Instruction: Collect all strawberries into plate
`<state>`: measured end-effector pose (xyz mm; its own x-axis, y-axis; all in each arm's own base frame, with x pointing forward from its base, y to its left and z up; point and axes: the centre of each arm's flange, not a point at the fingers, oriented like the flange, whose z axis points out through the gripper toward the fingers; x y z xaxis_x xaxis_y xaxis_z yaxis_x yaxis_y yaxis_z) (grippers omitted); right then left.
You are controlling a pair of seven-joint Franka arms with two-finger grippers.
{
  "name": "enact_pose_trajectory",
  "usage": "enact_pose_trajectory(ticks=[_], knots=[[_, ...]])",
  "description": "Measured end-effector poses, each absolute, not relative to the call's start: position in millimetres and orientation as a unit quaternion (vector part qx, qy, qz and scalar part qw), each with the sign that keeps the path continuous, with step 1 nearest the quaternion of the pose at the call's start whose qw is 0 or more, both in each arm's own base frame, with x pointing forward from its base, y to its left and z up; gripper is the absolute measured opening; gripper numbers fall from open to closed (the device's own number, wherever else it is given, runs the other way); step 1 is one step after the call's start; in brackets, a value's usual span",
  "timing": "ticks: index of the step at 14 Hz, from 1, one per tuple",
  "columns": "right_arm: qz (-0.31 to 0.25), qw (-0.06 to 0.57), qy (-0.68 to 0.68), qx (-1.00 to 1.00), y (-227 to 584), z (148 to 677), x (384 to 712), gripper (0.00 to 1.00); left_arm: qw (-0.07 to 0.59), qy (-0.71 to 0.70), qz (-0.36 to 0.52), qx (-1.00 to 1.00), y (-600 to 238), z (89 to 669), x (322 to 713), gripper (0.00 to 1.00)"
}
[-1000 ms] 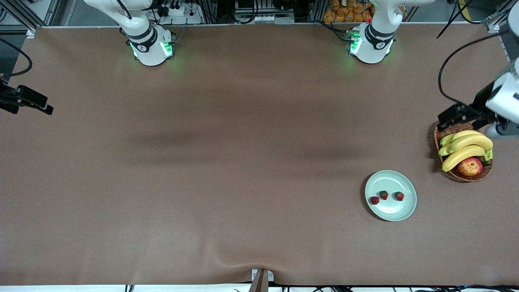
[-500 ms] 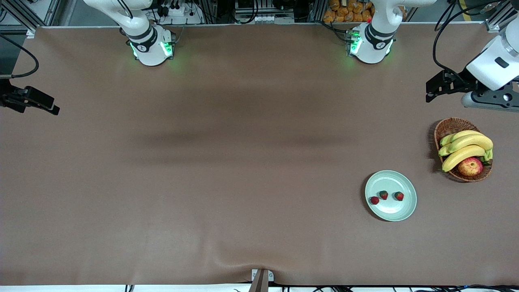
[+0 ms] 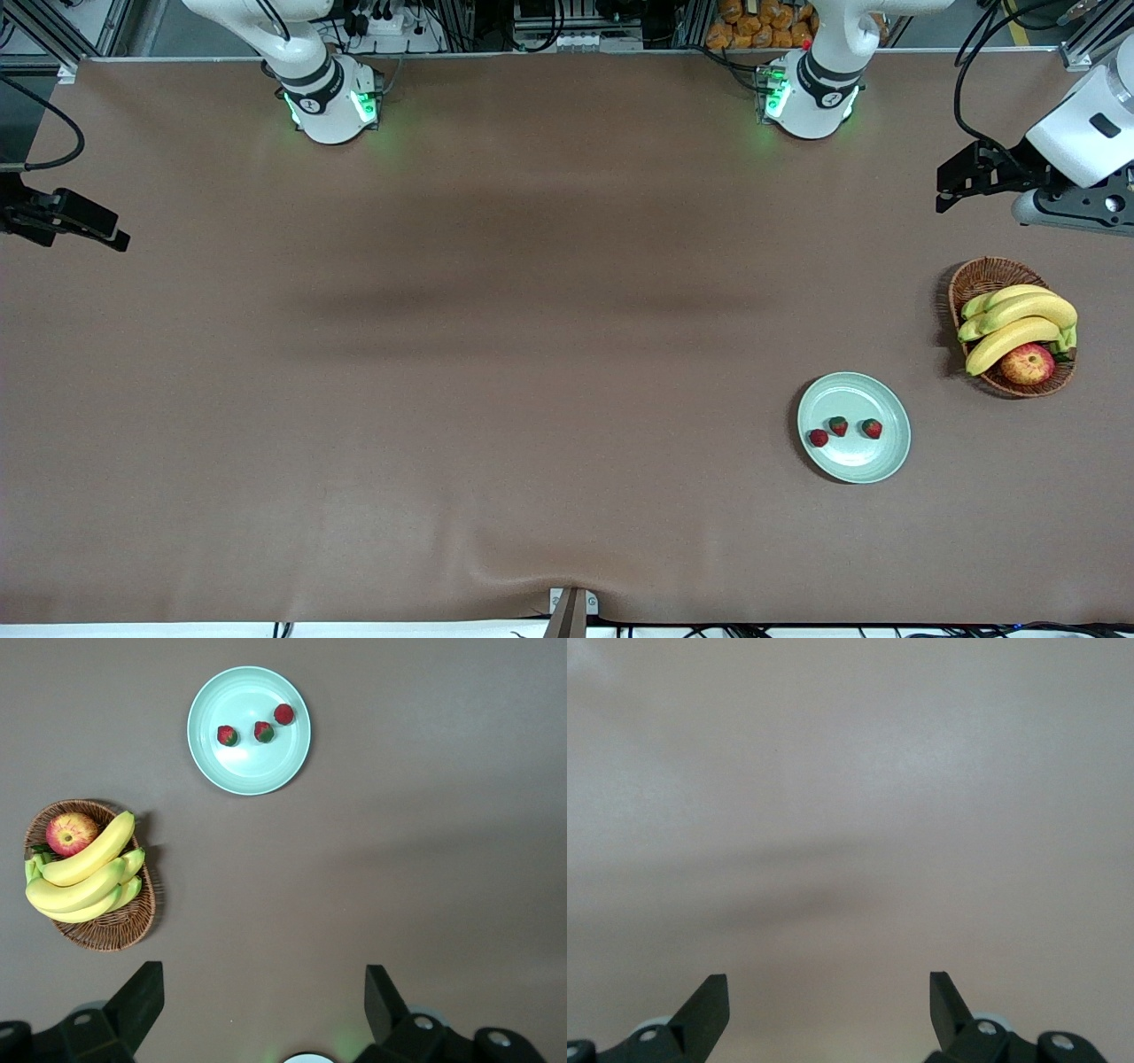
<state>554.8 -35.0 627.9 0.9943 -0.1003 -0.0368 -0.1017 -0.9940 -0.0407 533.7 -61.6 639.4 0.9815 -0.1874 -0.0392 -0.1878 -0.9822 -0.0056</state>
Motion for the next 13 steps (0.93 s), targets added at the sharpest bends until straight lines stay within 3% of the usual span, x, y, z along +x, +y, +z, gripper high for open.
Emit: enact_pose_trajectory(ticks=[13], knots=[[0.018, 0.021, 0.054, -0.998, -38.6, 627.7, 554.3, 1.0, 0.004, 0.095, 0.011, -0.995, -59.0, 646.2, 537.0, 1.0]])
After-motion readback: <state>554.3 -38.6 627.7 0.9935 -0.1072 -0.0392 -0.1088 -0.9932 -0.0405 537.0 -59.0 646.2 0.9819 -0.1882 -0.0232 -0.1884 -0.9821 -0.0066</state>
